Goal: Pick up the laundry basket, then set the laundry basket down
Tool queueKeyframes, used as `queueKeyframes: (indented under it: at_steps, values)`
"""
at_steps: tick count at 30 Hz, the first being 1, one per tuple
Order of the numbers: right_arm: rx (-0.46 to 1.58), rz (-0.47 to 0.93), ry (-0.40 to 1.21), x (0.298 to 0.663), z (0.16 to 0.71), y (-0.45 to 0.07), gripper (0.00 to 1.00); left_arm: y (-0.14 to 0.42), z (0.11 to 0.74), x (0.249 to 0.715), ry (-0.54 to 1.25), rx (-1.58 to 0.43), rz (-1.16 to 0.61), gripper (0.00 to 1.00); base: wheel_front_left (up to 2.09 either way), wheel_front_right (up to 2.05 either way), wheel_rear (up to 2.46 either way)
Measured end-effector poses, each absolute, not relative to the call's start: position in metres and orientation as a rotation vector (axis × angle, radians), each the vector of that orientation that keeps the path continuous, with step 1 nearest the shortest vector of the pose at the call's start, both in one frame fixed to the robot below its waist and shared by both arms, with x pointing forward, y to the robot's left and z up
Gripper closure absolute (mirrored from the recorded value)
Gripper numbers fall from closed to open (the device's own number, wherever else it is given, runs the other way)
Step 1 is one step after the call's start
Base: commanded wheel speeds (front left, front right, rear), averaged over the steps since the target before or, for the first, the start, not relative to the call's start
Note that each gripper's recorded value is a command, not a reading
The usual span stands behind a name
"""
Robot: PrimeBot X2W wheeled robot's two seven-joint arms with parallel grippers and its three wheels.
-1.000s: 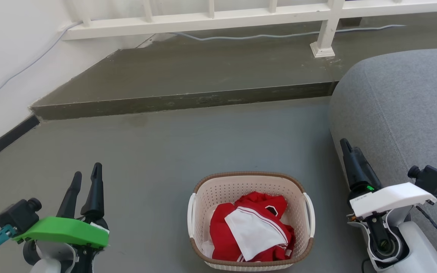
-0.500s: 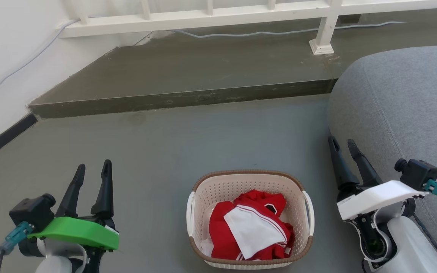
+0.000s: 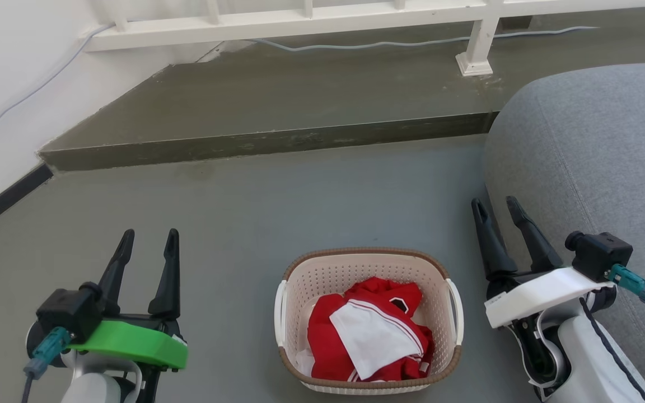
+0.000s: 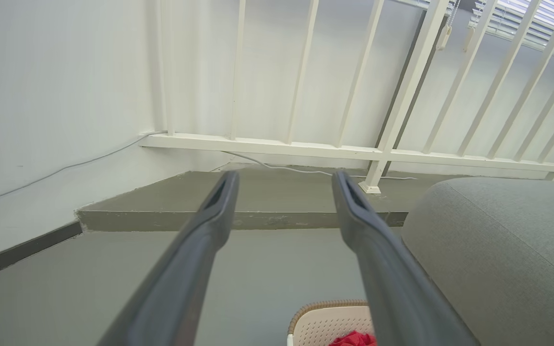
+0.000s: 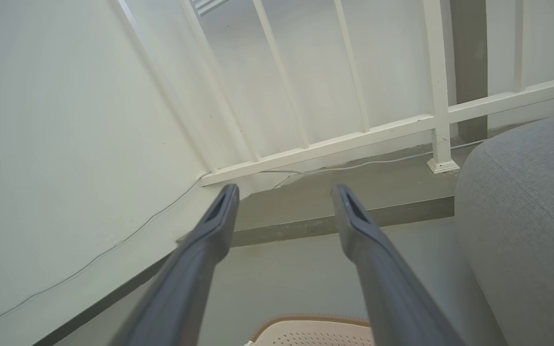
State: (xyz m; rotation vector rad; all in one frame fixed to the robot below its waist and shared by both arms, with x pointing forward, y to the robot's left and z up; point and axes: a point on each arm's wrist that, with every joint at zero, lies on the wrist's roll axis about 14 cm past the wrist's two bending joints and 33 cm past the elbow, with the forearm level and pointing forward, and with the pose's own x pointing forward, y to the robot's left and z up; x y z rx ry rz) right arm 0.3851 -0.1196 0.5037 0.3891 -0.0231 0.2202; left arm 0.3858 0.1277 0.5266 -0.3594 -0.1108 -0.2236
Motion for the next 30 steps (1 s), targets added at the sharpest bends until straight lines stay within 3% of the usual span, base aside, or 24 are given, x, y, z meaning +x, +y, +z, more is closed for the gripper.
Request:
queueKeyframes:
  at_steps: [30]
  values:
    - [0.341, 0.209, -0.041, 0.3879, 0.5049, -0.119, 0.0, 0.1256, 0.5275, 0.3859, -0.121, -0.346, -0.218, 0.0, 0.0, 0.0, 0.0]
